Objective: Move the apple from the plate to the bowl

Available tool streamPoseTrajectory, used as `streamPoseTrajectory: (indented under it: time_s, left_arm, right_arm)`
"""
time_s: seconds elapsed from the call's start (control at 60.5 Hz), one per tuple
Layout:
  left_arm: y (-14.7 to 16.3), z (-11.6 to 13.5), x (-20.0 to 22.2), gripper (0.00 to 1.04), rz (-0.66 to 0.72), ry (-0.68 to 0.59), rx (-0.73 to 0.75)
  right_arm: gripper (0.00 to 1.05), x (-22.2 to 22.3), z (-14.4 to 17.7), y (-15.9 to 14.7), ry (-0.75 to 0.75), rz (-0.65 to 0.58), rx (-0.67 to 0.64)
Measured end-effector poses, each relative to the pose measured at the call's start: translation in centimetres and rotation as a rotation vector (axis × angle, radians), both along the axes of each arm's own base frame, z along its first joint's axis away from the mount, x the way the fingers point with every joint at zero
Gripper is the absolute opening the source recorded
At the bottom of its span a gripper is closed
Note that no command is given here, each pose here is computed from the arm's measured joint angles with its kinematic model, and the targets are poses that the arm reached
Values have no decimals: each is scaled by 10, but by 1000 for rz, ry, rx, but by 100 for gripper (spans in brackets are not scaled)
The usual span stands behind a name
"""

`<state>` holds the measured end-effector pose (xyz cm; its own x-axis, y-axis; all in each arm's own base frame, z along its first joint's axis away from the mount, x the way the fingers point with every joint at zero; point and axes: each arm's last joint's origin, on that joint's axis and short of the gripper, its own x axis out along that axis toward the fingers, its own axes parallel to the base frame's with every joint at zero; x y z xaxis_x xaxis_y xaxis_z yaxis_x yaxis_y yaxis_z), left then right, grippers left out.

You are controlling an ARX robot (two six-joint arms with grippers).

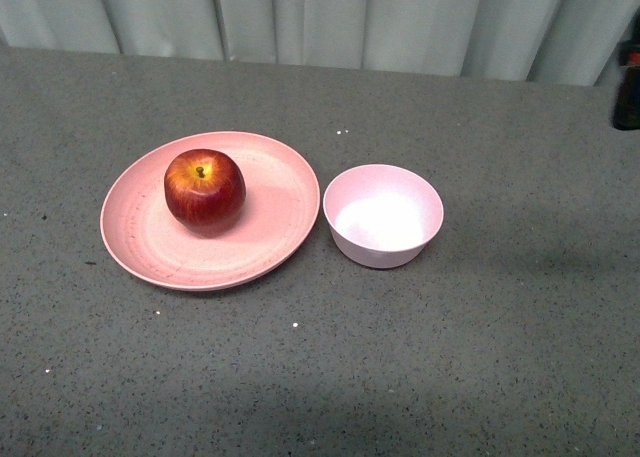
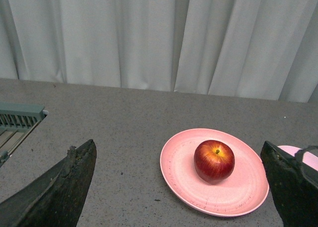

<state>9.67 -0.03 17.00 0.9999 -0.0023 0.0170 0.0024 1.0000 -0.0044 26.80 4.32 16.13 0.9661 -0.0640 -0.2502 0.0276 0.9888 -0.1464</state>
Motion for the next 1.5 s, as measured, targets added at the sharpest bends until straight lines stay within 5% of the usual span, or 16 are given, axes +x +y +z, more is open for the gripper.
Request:
streamPoseTrajectory:
  time_s: [0.297,0.446,0.793,1.503]
  left_arm:
    - [0,0,0,98,0,0,0]
    - [0,0,0,98,0,0,0]
    - [0,0,0,98,0,0,0]
    - [0,0,0,98,0,0,0]
  right_arm:
    - [93,-62,-1,-35,-31,-151,-9]
    - [67,-93,-2,-42,-223,42,114]
    - [1,-121,1,-43,-242,48,131]
    - [1,-150,7,-43,-265,49,132]
